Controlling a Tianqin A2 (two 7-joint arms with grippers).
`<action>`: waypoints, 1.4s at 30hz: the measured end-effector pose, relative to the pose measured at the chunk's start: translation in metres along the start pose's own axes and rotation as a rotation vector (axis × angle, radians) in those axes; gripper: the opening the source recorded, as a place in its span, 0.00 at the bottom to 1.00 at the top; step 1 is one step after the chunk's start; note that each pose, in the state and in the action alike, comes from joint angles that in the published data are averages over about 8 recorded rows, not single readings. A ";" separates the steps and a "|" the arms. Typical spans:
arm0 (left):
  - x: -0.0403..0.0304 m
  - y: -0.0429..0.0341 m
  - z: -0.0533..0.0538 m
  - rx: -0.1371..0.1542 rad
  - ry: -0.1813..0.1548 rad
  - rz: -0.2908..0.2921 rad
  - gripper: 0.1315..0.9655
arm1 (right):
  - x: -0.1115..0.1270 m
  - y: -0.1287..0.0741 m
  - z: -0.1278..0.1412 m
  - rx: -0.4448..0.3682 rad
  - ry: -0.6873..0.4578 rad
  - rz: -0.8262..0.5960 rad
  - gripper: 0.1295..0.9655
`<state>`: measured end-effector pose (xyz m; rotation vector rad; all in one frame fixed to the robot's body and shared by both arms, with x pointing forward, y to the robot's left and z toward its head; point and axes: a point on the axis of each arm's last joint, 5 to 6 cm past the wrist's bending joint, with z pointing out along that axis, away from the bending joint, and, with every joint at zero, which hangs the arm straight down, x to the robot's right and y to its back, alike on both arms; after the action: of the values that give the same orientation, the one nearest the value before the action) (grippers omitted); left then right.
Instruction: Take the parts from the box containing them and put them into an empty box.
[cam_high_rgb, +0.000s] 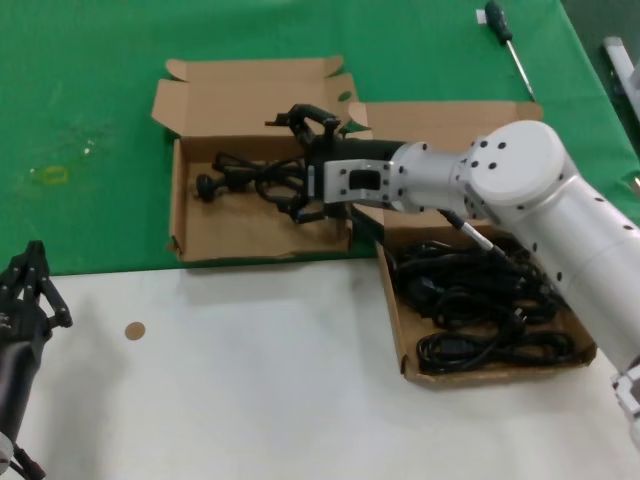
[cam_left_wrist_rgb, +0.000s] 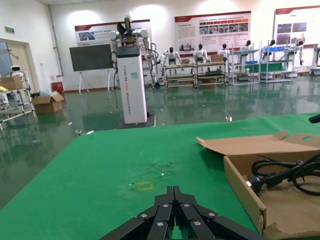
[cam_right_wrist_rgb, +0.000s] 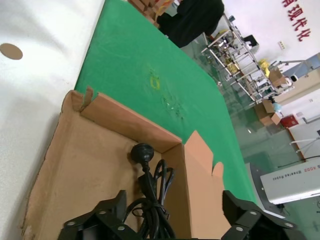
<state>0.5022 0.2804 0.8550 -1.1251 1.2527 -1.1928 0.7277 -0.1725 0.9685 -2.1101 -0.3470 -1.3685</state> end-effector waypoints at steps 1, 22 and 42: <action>0.0000 0.0000 0.000 0.000 0.000 0.000 0.02 | 0.000 0.000 -0.002 0.001 0.003 0.004 0.49; 0.0000 0.0000 0.000 0.000 0.000 0.000 0.09 | -0.027 0.004 -0.017 0.009 0.091 0.168 0.91; 0.0000 0.0000 0.000 0.000 0.000 0.000 0.52 | -0.086 0.010 -0.052 -0.013 0.275 0.510 1.00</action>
<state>0.5022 0.2804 0.8550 -1.1250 1.2527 -1.1928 0.6566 -0.2035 0.9037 -1.8138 0.2949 -1.3173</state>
